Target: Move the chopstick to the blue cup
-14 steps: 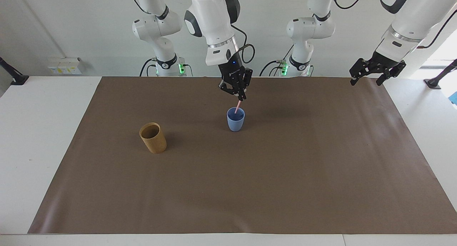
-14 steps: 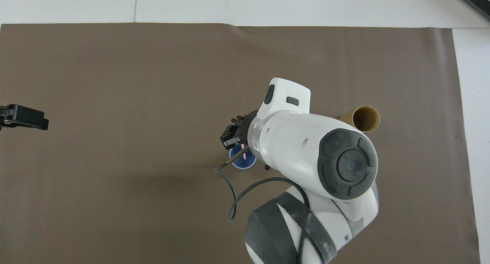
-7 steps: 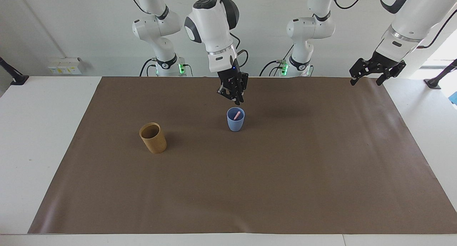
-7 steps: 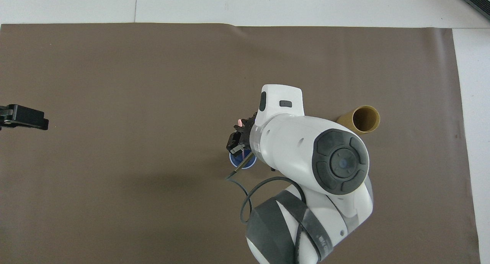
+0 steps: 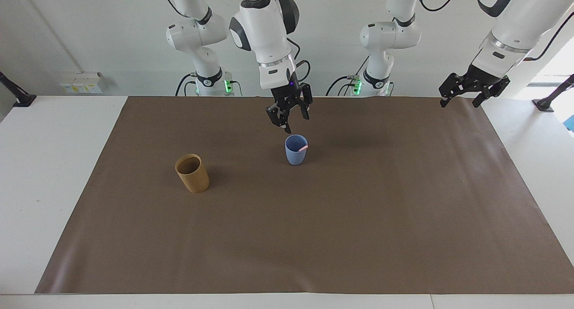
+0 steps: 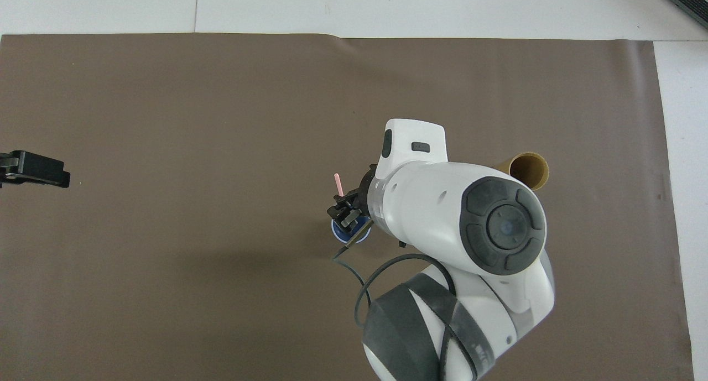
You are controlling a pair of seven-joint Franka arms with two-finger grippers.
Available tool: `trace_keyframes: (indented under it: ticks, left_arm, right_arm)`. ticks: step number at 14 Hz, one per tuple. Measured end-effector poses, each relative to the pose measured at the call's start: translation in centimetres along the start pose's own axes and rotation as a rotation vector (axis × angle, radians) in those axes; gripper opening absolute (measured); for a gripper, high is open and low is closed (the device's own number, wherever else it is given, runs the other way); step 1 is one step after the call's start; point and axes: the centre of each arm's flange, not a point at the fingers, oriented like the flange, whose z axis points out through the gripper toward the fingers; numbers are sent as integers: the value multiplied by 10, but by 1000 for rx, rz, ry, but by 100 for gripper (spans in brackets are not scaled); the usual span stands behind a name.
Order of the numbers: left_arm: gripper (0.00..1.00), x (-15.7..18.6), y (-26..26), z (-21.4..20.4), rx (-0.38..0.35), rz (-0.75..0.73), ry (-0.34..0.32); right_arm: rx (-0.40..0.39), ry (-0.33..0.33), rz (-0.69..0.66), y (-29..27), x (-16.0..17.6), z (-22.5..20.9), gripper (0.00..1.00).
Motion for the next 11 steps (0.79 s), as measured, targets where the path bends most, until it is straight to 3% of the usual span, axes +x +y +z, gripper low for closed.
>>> trace_keyframes:
  ticks: [1,3,8,11]
  left_arm:
    - [100,0,0,0,0,0,0]
    - [100,0,0,0,0,0,0]
    - [100,0,0,0,0,0,0]
    - [100,0,0,0,0,0,0]
  right_arm:
    - [-8,-29,35,14,-7,-18,84]
    - [-28,-89,127,47,-27,-54,100]
    - [-69,-140,410,115,-57,-126,100]
    - [-100,-176,598,143,-63,-147,100]
